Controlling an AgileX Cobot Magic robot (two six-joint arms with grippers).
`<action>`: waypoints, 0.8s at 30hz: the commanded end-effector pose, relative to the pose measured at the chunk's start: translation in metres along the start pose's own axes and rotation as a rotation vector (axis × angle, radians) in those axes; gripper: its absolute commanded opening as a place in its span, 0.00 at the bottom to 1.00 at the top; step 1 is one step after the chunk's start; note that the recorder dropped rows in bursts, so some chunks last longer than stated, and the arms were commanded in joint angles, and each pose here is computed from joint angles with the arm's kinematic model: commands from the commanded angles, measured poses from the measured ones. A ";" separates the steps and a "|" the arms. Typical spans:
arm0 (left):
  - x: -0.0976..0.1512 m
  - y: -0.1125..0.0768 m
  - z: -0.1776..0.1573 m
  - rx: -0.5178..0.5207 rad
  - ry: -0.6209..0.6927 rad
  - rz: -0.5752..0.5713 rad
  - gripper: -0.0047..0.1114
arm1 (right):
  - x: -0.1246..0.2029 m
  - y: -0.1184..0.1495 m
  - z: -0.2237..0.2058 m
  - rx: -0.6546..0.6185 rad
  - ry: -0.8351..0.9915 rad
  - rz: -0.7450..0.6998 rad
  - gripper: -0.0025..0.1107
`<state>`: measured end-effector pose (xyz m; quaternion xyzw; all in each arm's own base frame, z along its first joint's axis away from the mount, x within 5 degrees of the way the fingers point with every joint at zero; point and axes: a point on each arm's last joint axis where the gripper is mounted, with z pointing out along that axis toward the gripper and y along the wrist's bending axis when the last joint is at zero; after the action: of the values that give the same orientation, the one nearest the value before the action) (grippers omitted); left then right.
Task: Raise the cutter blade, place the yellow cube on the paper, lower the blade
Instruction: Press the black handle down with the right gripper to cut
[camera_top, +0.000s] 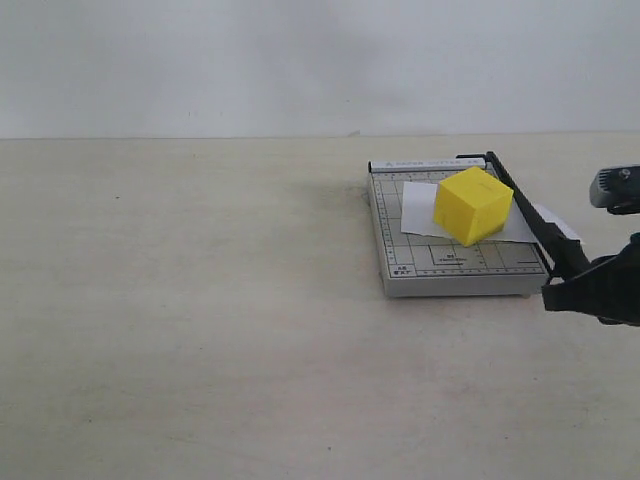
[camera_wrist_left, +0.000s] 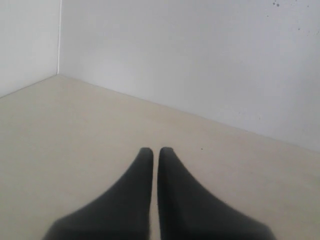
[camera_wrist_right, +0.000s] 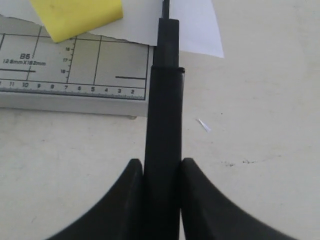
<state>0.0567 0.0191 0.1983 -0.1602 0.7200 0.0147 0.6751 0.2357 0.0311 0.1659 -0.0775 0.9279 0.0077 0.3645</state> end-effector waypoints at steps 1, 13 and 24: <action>0.001 0.002 0.000 -0.019 0.011 -0.018 0.08 | -0.007 0.007 0.001 0.066 -0.124 -0.102 0.02; 0.001 0.001 0.000 -0.017 0.015 -0.028 0.08 | 0.000 0.006 0.010 0.094 -0.118 -0.066 0.02; 0.001 0.001 0.000 -0.017 0.014 -0.024 0.08 | 0.018 0.009 0.032 0.074 0.010 -0.066 0.02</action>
<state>0.0563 0.0200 0.1970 -0.1716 0.7225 0.0117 0.6696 0.2401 0.0376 0.1405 -0.0722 0.9187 -0.0380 0.3865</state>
